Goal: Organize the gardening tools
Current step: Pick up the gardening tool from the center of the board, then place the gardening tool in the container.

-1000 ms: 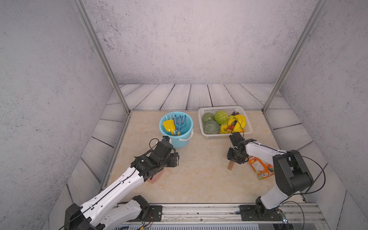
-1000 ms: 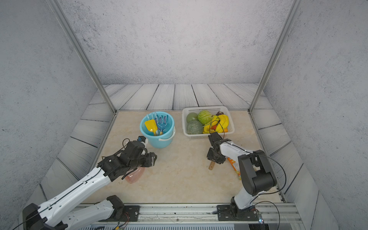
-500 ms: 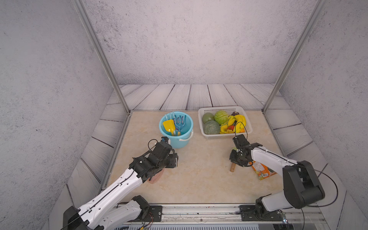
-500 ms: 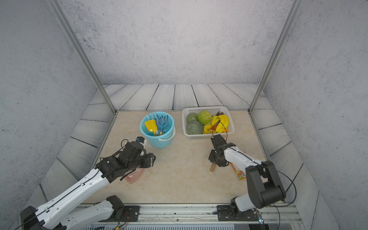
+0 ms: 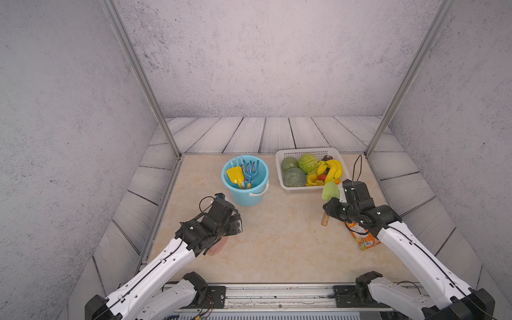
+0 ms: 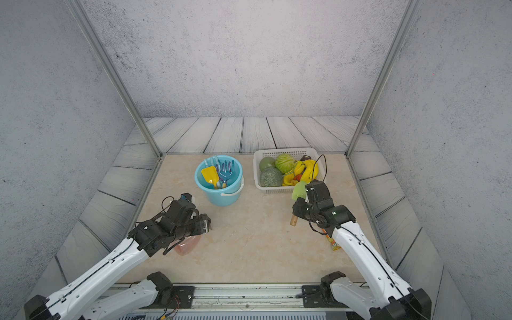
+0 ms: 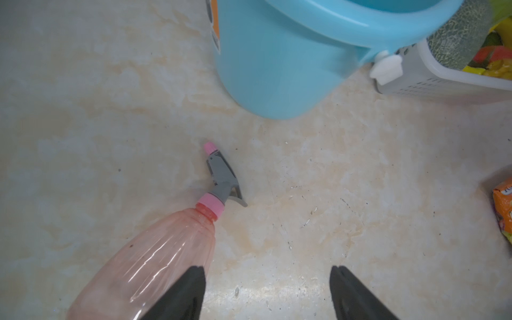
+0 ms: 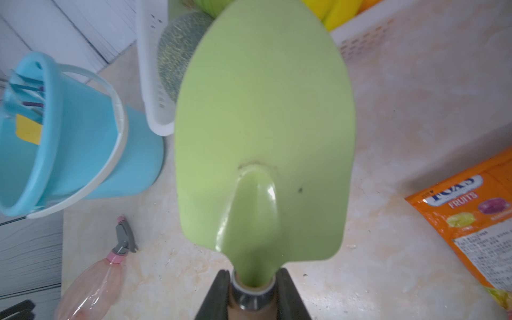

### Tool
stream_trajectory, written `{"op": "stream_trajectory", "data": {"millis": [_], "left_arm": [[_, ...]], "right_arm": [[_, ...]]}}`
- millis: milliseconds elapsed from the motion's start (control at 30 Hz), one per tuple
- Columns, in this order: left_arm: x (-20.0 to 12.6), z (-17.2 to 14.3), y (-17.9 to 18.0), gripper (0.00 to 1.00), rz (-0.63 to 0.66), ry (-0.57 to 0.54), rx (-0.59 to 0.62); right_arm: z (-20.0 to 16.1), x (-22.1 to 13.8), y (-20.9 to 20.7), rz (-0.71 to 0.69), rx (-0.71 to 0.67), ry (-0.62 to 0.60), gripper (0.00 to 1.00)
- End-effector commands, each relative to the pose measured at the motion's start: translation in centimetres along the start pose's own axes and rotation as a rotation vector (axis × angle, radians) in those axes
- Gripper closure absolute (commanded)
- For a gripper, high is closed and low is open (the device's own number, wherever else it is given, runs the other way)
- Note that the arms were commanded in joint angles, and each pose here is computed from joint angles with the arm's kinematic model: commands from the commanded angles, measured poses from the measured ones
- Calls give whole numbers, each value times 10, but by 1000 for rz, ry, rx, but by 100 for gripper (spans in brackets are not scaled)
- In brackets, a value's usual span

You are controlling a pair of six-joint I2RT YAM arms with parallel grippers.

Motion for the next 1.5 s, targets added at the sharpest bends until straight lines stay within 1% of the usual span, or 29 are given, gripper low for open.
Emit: {"op": "stream_trajectory", "data": {"millis": [0, 67, 167, 300, 367, 533, 733, 900, 1100, 1367, 1467], "left_arm": [[2, -7, 12, 19, 48, 21, -67], [3, -8, 17, 15, 65, 25, -88], [2, -10, 23, 15, 87, 26, -115], [-4, -11, 29, 15, 87, -2, -141], [-7, -12, 32, 13, 85, -9, -154], [-12, -11, 35, 13, 81, -2, -156], [-15, -12, 37, 13, 64, -4, -163], [-12, -14, 39, 13, 69, 5, -167], [-8, -16, 41, 13, 68, 15, -176], [-8, -17, 44, 13, 78, 16, -174], [-9, -16, 44, 13, 78, 13, -177]], "right_arm": [[15, -7, 30, 75, -104, -24, 86], [24, -7, 49, 104, -158, -30, 86], [37, -1, 81, 154, -228, -30, 86], [54, 15, 127, 208, -313, -33, 86], [60, 26, 148, 229, -346, -33, 86], [79, 59, 198, 307, -377, -41, 86], [88, 106, 246, 347, -420, -50, 86], [88, 143, 263, 374, -404, -63, 86], [80, 181, 272, 374, -418, -56, 85], [60, 213, 265, 346, -427, -42, 84], [53, 221, 263, 333, -437, -32, 80]]}}
Point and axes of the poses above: each gripper's point midway between its finger pads, its own x axis out along the fingers, its own y axis along the line the jaws close on, z = x × y, the point moved 10 cm from there along -x, back along the fingers, and after that the axes turned 2 degrees about x, right-handed, at the moved point
